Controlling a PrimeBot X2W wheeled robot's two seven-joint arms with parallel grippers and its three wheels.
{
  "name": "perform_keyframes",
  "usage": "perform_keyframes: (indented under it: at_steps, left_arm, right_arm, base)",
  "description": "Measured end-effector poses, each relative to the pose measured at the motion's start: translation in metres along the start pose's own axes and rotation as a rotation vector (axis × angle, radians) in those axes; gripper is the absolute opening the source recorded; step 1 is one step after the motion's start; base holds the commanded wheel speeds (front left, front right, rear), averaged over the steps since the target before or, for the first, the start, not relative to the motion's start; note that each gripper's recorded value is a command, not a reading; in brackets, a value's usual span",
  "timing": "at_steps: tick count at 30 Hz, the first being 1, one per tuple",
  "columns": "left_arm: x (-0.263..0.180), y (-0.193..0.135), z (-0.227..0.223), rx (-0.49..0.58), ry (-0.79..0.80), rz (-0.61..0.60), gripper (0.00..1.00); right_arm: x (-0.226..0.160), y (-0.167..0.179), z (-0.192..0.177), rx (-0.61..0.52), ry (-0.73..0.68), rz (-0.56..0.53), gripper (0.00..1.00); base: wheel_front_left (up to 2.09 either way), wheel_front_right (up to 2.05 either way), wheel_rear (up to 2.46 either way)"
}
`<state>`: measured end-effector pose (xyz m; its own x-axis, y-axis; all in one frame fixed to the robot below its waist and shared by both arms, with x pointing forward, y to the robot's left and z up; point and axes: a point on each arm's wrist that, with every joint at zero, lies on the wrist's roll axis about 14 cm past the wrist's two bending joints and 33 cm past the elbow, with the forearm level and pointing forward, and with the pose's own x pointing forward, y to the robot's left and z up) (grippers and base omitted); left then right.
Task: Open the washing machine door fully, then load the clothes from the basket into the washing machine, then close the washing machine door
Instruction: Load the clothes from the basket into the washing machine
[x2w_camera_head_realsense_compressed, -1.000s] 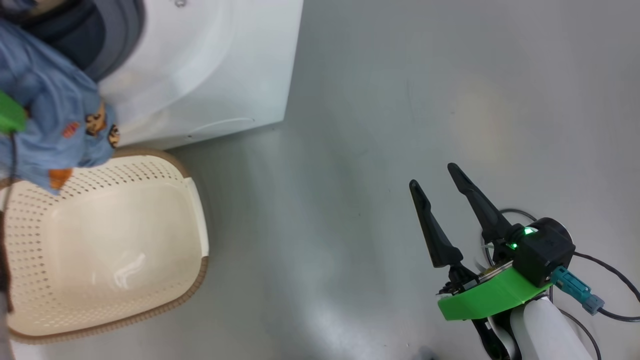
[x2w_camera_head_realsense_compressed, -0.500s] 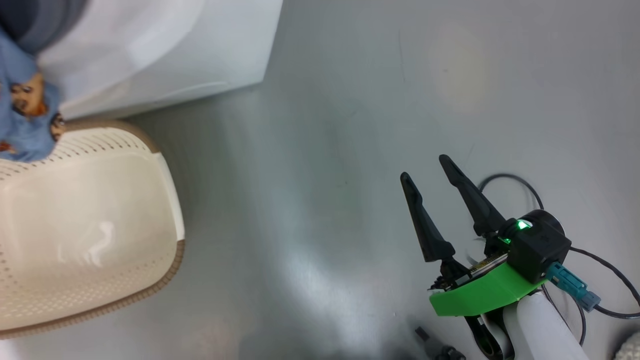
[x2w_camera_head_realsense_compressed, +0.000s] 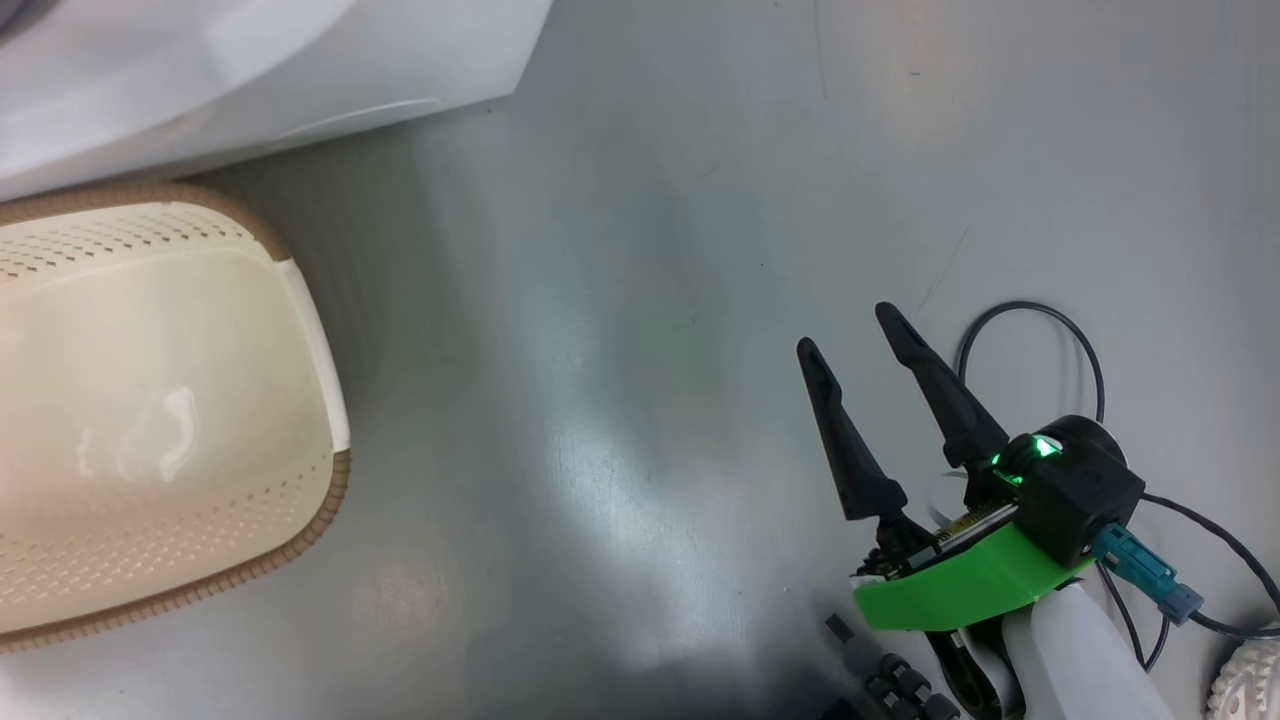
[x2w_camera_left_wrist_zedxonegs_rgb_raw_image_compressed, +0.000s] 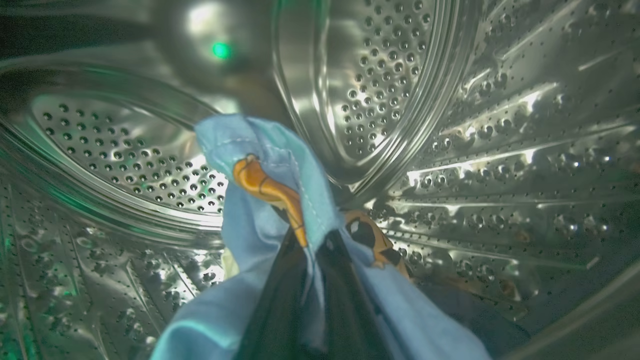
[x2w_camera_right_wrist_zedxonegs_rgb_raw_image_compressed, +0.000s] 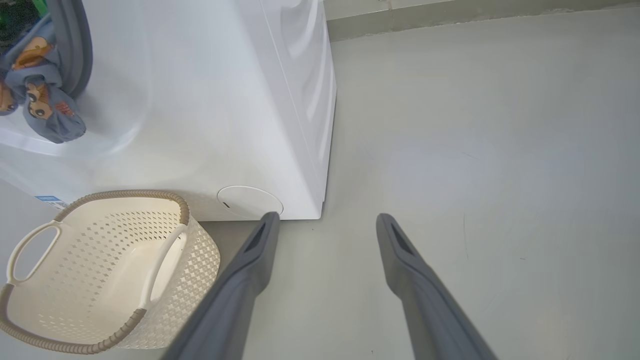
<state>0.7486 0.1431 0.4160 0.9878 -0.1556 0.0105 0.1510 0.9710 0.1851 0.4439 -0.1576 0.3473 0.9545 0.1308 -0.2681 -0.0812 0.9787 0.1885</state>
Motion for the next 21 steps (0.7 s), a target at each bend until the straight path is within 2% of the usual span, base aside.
perform_keyframes:
  at_steps: [7, 9, 10, 11, 12, 15, 21]
  left_arm:
    - [0.005, -0.001, 0.040, 0.016, -0.129, 0.012, 0.00]
    - [0.003, 0.002, 0.040, 0.009, -0.125, 0.024, 0.00]
    - [0.001, 0.003, 0.036, 0.001, -0.114, 0.028, 0.19]
    - [0.000, 0.003, 0.031, -0.003, -0.100, 0.029, 0.83]
    - [-0.003, 0.003, 0.023, -0.014, -0.074, 0.031, 1.00]
    - [-0.008, 0.000, 0.011, -0.032, -0.028, 0.030, 1.00]
    - [-0.013, 0.008, 0.021, -0.057, -0.023, 0.050, 1.00]
  right_arm:
    - [0.000, 0.001, 0.001, 0.001, -0.003, 0.002, 1.00]
    - [0.000, 0.002, 0.003, 0.001, -0.007, 0.004, 1.00]
    - [0.000, 0.003, 0.002, 0.002, -0.006, 0.006, 1.00]
    - [0.000, 0.003, 0.002, 0.003, -0.004, 0.007, 1.00]
    - [0.000, 0.003, 0.002, 0.004, -0.004, 0.007, 1.00]
    - [-0.001, 0.005, 0.004, 0.005, -0.010, 0.011, 1.00]
    - [-0.001, 0.009, 0.012, 0.007, -0.030, 0.022, 1.00]
  base:
    - [0.00, 0.00, 0.00]
    - [0.00, 0.00, 0.00]
    - [0.00, 0.00, 0.00]
    - [0.00, 0.00, 0.00]
    - [0.00, 0.00, 0.00]
    - [0.00, 0.00, 0.00]
    - [0.00, 0.00, 0.00]
